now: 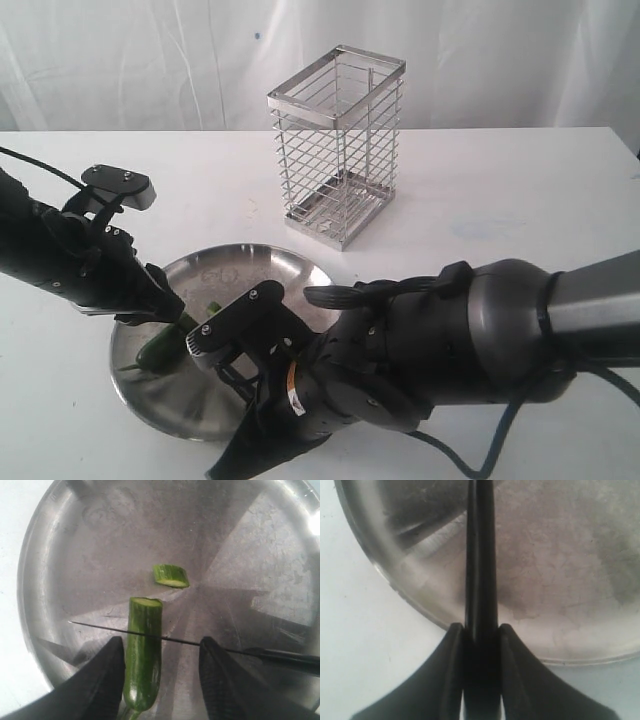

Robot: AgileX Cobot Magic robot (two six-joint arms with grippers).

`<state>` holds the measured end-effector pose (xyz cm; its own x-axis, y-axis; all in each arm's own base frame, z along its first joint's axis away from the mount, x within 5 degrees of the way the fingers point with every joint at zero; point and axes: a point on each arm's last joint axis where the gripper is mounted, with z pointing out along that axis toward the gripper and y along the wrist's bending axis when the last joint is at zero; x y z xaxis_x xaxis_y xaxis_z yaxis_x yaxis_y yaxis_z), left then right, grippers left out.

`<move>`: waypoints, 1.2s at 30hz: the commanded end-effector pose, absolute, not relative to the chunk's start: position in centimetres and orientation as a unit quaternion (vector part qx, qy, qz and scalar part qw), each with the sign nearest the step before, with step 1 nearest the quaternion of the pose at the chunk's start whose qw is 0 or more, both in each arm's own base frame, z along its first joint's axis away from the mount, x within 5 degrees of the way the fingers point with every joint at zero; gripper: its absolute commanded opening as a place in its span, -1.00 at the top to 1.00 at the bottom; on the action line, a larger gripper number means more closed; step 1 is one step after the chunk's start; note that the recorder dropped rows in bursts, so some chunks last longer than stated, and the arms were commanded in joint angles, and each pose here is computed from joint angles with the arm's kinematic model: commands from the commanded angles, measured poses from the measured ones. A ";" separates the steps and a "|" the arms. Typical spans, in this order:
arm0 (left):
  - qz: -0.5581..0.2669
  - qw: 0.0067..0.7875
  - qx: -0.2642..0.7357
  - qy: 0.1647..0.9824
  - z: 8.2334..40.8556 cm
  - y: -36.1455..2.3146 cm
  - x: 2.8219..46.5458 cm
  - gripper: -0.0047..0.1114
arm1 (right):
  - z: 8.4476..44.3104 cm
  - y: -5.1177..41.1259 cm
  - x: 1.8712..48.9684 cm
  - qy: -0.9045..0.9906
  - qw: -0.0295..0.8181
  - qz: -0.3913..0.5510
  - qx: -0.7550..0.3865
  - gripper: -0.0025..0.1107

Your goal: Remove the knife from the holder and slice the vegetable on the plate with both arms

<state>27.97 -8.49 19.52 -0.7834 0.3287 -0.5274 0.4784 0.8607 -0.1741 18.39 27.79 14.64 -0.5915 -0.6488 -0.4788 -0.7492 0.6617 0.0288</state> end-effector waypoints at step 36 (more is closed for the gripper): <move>-0.157 0.253 0.202 0.933 19.9 -8.5 28.0 0.04 | 15.3 28.0 19.8 0.891 0.236 0.124 -0.368 0.96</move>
<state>28.09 -8.45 19.55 -0.7870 0.3097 -0.5335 0.4611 0.8699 -0.1753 19.62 27.89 15.01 -0.6169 -0.6087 -0.4990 -0.7186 0.6942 0.0416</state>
